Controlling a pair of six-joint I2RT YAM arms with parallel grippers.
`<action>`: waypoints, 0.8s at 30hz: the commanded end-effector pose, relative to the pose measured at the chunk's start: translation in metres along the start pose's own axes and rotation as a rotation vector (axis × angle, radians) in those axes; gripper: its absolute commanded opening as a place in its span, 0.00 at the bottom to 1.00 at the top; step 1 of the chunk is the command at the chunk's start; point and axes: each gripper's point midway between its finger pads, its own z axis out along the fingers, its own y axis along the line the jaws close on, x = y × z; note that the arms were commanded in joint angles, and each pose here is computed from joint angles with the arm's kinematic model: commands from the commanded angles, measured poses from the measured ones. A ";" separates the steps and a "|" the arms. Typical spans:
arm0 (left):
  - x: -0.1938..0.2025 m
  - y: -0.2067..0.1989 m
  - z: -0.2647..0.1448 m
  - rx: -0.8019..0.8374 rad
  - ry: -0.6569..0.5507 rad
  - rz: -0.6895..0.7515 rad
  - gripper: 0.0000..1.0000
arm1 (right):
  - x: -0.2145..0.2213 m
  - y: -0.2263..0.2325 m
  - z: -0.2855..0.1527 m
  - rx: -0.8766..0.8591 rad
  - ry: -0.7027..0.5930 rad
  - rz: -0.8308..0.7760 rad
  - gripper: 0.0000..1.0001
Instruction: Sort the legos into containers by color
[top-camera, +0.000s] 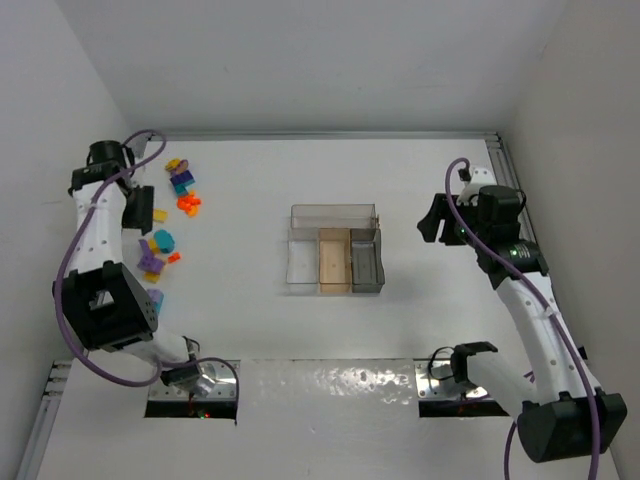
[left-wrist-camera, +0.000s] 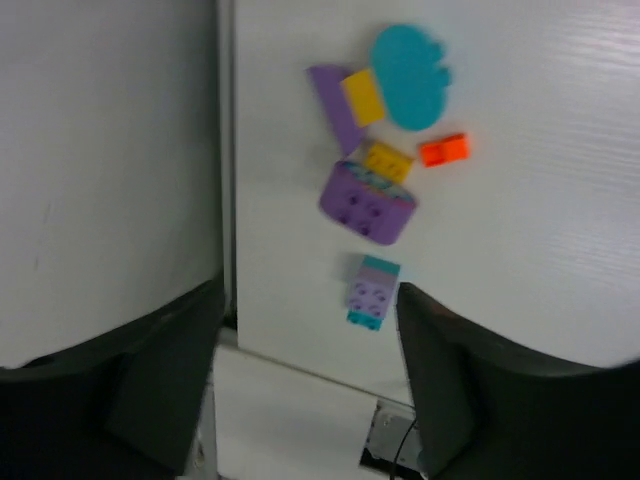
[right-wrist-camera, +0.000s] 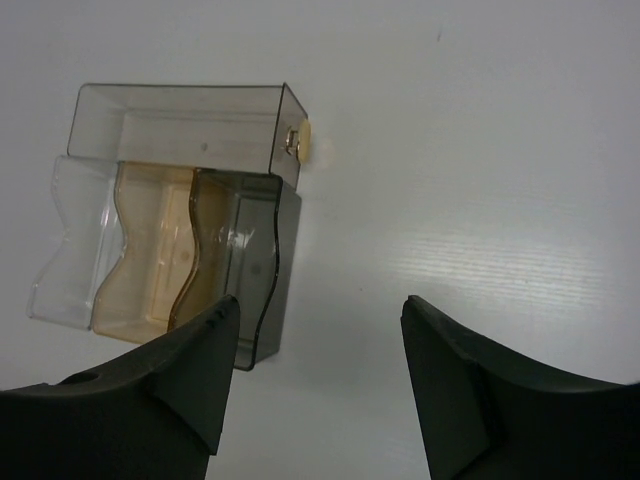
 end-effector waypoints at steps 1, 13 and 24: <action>0.023 0.015 -0.007 0.015 0.094 -0.065 0.61 | 0.007 0.009 0.005 -0.056 0.011 0.002 0.65; 0.036 0.006 0.064 0.243 0.175 -0.150 0.83 | -0.021 0.019 0.002 -0.078 -0.026 0.022 0.67; 0.054 -0.019 0.084 0.352 0.201 -0.101 0.71 | -0.026 0.022 -0.002 -0.039 -0.012 0.103 0.64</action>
